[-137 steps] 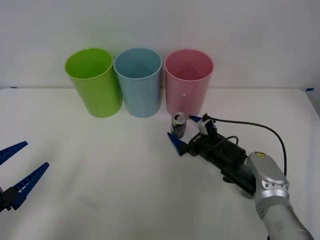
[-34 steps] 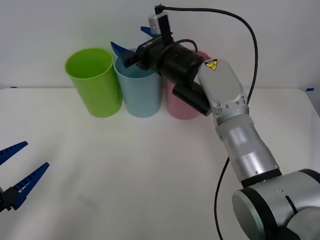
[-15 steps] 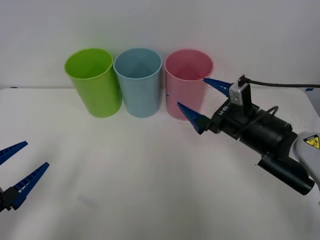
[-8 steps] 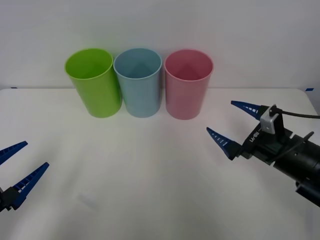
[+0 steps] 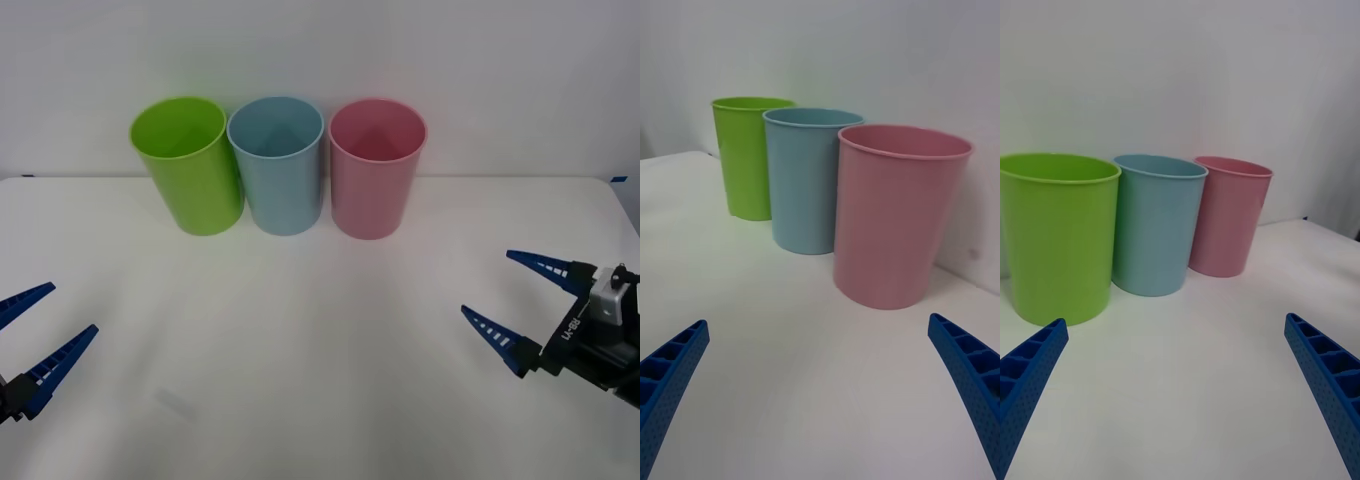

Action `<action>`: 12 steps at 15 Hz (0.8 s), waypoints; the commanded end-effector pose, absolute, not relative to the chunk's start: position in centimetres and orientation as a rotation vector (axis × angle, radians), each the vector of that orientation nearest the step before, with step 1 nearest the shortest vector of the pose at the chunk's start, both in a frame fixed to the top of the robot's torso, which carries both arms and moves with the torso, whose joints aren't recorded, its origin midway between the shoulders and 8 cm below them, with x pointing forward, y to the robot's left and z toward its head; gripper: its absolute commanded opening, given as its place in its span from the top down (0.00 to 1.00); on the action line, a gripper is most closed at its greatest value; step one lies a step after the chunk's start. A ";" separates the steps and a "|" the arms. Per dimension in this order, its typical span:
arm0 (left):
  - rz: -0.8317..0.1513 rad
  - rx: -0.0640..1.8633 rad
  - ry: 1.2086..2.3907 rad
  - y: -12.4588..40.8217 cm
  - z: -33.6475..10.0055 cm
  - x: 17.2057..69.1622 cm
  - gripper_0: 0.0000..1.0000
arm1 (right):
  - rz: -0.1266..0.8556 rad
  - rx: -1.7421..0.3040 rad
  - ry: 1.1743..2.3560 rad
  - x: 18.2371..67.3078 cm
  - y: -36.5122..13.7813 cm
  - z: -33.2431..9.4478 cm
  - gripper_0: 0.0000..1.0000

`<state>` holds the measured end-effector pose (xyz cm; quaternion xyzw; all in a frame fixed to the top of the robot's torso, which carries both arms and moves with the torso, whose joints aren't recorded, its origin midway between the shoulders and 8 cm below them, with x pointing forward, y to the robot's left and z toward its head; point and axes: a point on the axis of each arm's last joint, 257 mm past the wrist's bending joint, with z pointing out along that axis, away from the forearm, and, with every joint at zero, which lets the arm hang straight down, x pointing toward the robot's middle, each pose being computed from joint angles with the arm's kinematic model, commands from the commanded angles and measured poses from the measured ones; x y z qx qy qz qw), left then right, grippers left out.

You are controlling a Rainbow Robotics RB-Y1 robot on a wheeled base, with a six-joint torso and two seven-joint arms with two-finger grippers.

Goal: Grasp the object on the table and drop it into the matching bin: aluminum can to the light blue bin, PET bottle to the pink bin.

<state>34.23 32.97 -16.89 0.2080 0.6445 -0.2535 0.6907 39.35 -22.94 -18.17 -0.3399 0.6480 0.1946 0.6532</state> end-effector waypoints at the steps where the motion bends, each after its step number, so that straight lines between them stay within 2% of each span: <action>1: -0.567 0.465 1.441 33.0 -16.9 34.2 0.00 | 0.451 -0.752 1.498 37.6 -24.3 -19.2 0.00; 12: -0.567 0.465 1.441 33.0 -16.9 34.2 0.00 | 0.459 -0.708 1.553 33.2 -26.8 -21.5 0.00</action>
